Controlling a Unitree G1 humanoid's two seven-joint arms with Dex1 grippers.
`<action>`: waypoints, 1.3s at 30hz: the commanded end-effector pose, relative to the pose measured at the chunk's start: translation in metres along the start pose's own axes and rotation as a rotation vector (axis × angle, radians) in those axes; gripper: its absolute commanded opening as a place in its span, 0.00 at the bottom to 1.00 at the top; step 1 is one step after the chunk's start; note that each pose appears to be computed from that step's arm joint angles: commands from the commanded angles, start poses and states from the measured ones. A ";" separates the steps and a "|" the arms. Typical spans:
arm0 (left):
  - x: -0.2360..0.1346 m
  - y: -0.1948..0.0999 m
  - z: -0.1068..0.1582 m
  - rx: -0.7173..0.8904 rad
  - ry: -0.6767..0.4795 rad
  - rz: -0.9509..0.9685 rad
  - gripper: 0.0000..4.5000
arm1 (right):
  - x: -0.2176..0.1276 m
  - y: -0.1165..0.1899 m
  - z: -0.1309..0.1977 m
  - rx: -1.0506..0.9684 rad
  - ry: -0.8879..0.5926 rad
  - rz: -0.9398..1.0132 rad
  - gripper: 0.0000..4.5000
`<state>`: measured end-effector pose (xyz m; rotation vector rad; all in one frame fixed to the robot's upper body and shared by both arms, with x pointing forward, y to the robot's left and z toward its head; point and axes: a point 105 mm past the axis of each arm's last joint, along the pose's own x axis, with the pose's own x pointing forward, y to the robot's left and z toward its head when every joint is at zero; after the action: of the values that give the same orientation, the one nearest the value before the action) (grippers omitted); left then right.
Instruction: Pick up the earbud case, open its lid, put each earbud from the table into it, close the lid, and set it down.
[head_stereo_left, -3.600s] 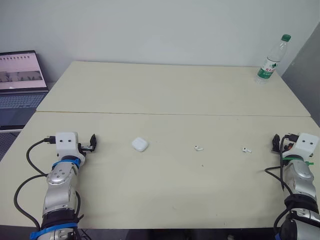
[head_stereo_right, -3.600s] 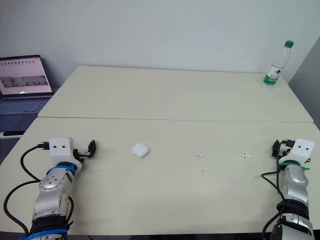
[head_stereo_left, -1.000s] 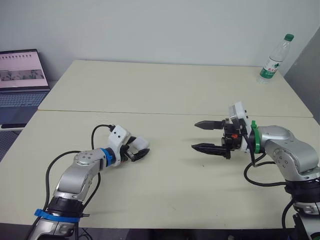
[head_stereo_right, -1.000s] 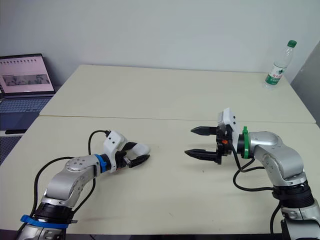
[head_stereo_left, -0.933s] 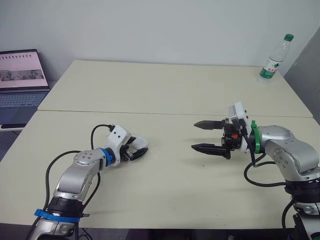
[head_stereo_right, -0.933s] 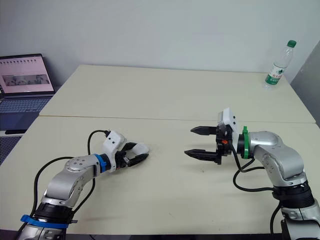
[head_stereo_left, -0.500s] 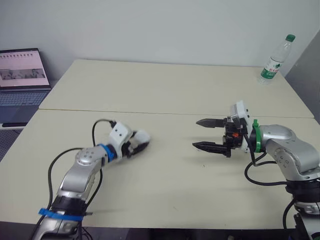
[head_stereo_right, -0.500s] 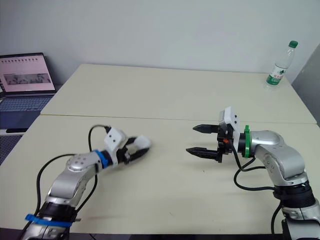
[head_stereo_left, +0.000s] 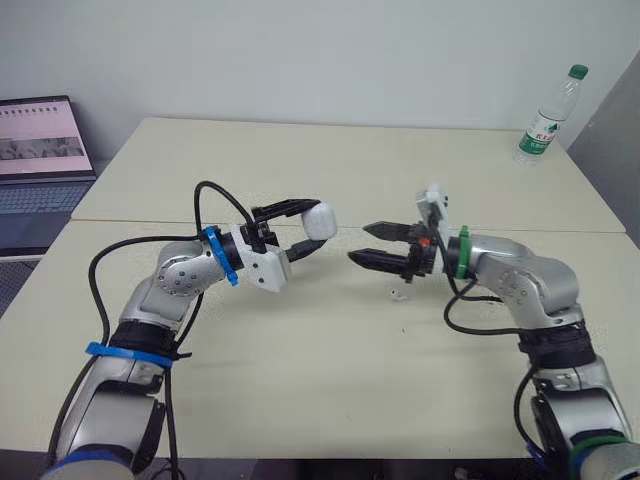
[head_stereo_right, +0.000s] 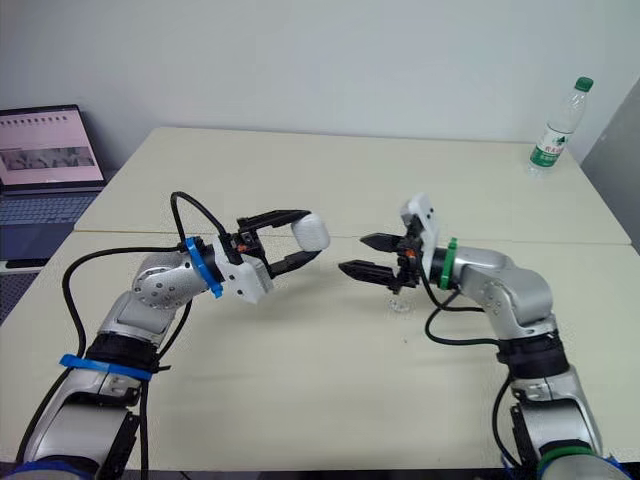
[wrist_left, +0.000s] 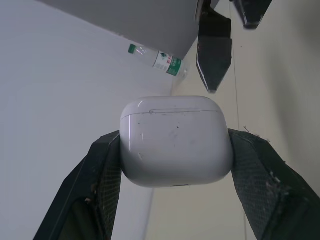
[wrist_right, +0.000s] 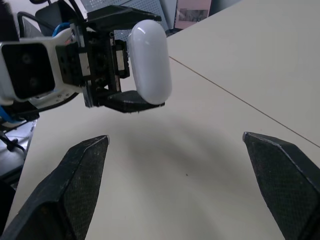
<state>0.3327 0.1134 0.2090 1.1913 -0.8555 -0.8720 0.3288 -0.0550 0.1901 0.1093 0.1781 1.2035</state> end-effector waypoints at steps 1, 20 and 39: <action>0.002 0.007 0.005 0.055 -0.045 0.033 0.62 | 0.004 0.007 0.013 0.006 -0.028 0.000 1.00; 0.010 0.008 0.009 0.091 -0.085 0.047 0.62 | 0.034 0.019 0.022 0.085 -0.070 -0.006 1.00; 0.011 -0.002 0.020 0.064 -0.141 0.031 0.62 | 0.038 0.020 0.025 0.101 -0.080 0.016 0.21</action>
<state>0.3307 0.1044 0.2053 1.1885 -0.9411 -0.8862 0.3307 -0.0136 0.1977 0.2443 0.2373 1.1773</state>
